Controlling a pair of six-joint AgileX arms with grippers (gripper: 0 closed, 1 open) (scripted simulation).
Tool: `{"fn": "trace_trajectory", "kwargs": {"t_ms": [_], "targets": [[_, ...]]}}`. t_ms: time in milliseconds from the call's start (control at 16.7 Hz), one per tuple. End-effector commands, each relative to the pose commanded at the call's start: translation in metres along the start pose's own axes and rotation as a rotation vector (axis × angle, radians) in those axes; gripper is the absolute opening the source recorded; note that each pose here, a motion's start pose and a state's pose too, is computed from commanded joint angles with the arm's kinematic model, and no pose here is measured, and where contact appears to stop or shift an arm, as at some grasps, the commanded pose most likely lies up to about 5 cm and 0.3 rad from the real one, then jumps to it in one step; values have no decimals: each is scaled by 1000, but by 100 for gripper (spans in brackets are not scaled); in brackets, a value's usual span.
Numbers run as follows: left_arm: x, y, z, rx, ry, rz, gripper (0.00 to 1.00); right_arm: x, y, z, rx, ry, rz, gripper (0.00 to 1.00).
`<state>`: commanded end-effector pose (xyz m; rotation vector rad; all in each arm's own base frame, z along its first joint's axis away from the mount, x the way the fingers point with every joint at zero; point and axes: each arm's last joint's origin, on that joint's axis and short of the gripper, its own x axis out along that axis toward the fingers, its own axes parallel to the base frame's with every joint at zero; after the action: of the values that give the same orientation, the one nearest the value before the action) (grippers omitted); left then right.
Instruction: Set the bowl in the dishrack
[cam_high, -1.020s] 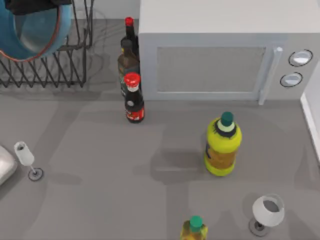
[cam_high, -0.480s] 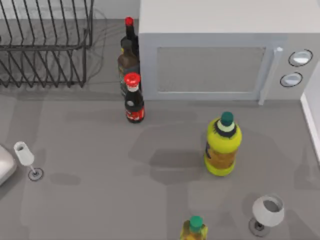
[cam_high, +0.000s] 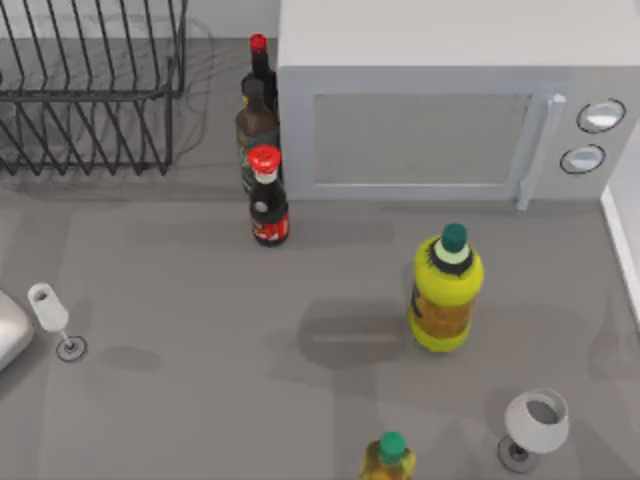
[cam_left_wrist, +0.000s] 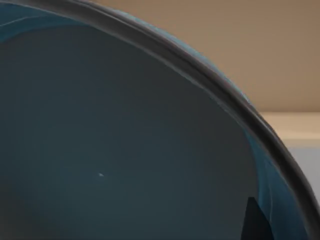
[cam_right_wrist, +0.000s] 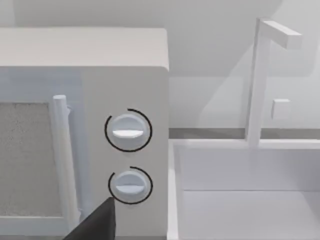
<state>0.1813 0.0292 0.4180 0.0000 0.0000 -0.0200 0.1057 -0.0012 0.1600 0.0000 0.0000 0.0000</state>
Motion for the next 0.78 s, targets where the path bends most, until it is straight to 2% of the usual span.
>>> {"fn": "trace_trajectory", "kwargs": {"t_ms": [360, 600, 780], "targets": [[12, 1, -2, -1, 2, -6, 0, 0, 0, 0, 0, 0, 0, 100], [68, 6, -24, -3, 7, -16, 0, 0, 0, 0, 0, 0, 0, 100], [121, 10, -62, 0, 6, -15, 0, 0, 0, 0, 0, 0, 0, 100]]}}
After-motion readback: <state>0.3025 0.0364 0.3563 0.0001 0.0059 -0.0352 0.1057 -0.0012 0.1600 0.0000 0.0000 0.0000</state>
